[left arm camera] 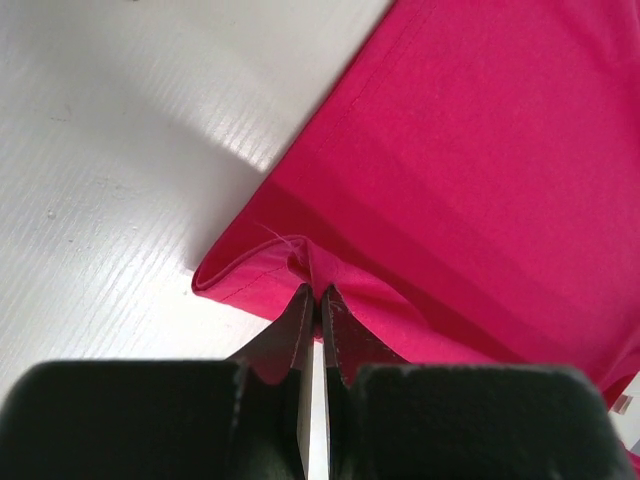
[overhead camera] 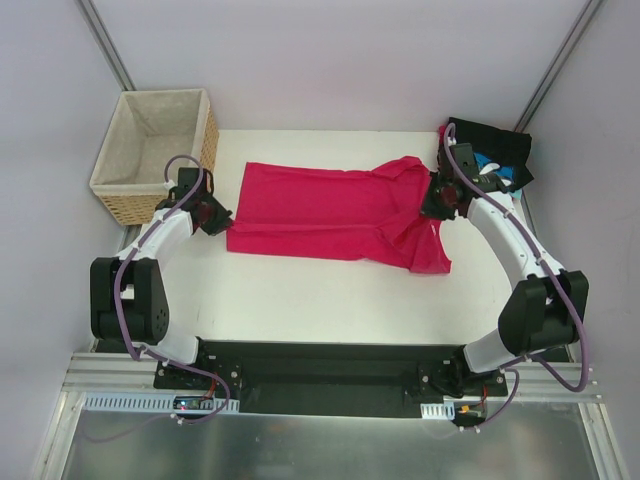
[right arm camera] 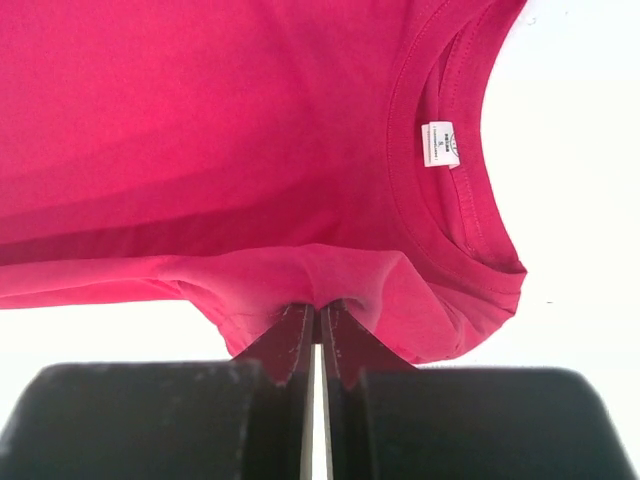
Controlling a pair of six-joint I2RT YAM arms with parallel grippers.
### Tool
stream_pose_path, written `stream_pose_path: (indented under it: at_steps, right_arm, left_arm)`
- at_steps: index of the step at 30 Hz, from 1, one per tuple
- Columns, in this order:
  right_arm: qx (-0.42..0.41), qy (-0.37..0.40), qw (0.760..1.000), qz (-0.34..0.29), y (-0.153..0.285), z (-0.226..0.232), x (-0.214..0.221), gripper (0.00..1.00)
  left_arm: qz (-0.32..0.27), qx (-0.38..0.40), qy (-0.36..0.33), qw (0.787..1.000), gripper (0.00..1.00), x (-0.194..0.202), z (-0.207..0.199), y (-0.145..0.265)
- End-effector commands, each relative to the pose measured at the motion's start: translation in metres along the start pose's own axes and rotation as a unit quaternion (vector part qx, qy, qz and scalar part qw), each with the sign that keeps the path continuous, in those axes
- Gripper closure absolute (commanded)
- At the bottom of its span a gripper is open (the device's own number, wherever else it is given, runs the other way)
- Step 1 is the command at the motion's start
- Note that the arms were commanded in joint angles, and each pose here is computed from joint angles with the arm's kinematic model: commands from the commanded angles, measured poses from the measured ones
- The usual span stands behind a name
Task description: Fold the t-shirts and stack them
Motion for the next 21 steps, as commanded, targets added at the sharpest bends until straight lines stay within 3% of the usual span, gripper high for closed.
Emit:
stream_pose_path:
  at_steps: [1,21]
  right_arm:
    - [0.009,-0.002,1.000,-0.028,0.022,-0.008,-0.006,0.99]
    - [-0.001,-0.014,1.000,-0.021,0.013,-0.007,-0.007,0.99]
  left_arm:
    - [-0.031,0.037,-0.007,0.999,1.00,-0.014,-0.015,0.014]
    - [-0.016,0.056,-0.018,0.998,1.00,-0.017,-0.032,0.011]
Point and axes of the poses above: each gripper's point midway between its finger pads, its own y axis back along the fingers, its own z axis along the line the jaws close on, x = y × z, the point moved 9 cm from there along y, back along the fingers, and after that the axes turned 11 degrees about y, right-handed, at the moved point
